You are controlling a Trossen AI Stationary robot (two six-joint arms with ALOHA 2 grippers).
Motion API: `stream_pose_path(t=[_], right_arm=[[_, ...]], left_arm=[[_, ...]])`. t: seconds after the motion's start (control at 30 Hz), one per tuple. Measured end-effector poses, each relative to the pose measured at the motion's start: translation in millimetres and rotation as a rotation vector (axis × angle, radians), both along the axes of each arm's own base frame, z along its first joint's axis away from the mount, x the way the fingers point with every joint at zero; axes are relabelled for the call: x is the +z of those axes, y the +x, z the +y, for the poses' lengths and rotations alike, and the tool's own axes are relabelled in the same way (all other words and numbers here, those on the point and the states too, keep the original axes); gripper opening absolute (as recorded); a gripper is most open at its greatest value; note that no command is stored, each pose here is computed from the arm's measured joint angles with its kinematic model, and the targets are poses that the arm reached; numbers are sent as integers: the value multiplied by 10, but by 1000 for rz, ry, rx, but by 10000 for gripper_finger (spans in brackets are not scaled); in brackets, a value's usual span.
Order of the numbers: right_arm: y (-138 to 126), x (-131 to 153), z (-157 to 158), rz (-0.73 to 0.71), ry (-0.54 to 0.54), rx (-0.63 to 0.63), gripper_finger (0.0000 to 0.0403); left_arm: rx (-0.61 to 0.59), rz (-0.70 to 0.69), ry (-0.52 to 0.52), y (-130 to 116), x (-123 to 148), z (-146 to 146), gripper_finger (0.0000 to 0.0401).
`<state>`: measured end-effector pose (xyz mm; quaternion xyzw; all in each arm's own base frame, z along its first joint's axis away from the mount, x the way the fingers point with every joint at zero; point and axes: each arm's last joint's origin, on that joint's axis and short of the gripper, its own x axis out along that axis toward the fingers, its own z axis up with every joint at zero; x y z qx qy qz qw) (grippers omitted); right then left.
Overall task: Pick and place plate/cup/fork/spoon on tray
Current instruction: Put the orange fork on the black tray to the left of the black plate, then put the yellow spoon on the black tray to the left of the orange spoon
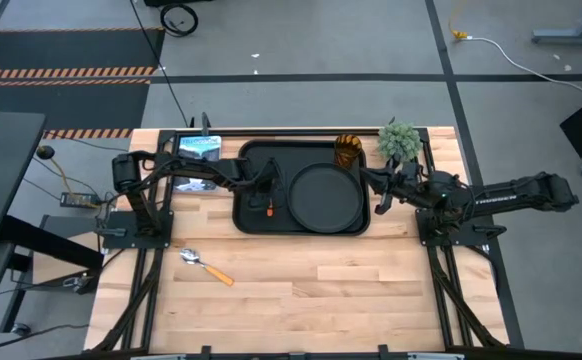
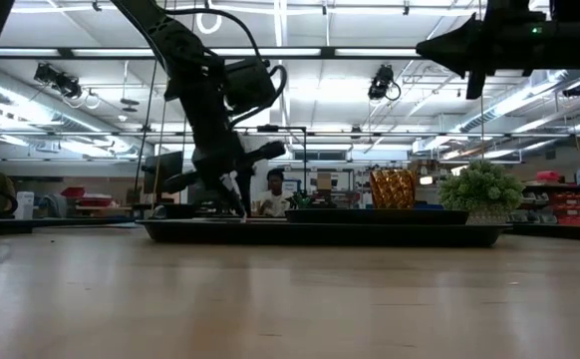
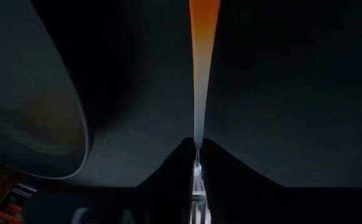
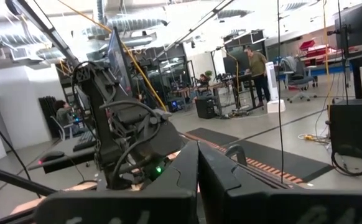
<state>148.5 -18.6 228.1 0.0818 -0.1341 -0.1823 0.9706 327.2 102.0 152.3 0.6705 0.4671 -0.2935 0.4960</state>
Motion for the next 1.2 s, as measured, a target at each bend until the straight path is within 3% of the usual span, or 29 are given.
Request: stream_pose_path(t=[0.27, 0.43, 0.63, 0.8, 0.9, 0.97, 1.1, 1.2], right_arm=[[21, -17, -1, 10, 1, 0, 11], [22, -17, -1, 11, 1, 1, 11], [21, -17, -1, 11, -2, 0, 11], [21, -11, 0, 12, -18, -1, 11], [20, -12, 0, 17, -31, -4, 11], [20, -12, 0, 19, -38, -5, 11], [14, 13, 1, 4, -65, -12, 11], [4, 48, 1, -19, -104, -24, 11]], left_arm=[[22, -20, -39, 3, -1, -7, 100], [49, -10, 21, 12, 5, -31, 125], [250, -93, 106, 36, 114, -142, 120], [461, -300, 92, 51, 336, -382, 102], [648, -491, 1, 32, 497, -578, 89], [777, -622, -118, 0, 611, -719, 81], [1032, -843, -447, -93, 826, -1011, 69], [1247, -926, -738, -185, 944, -1191, 67]])
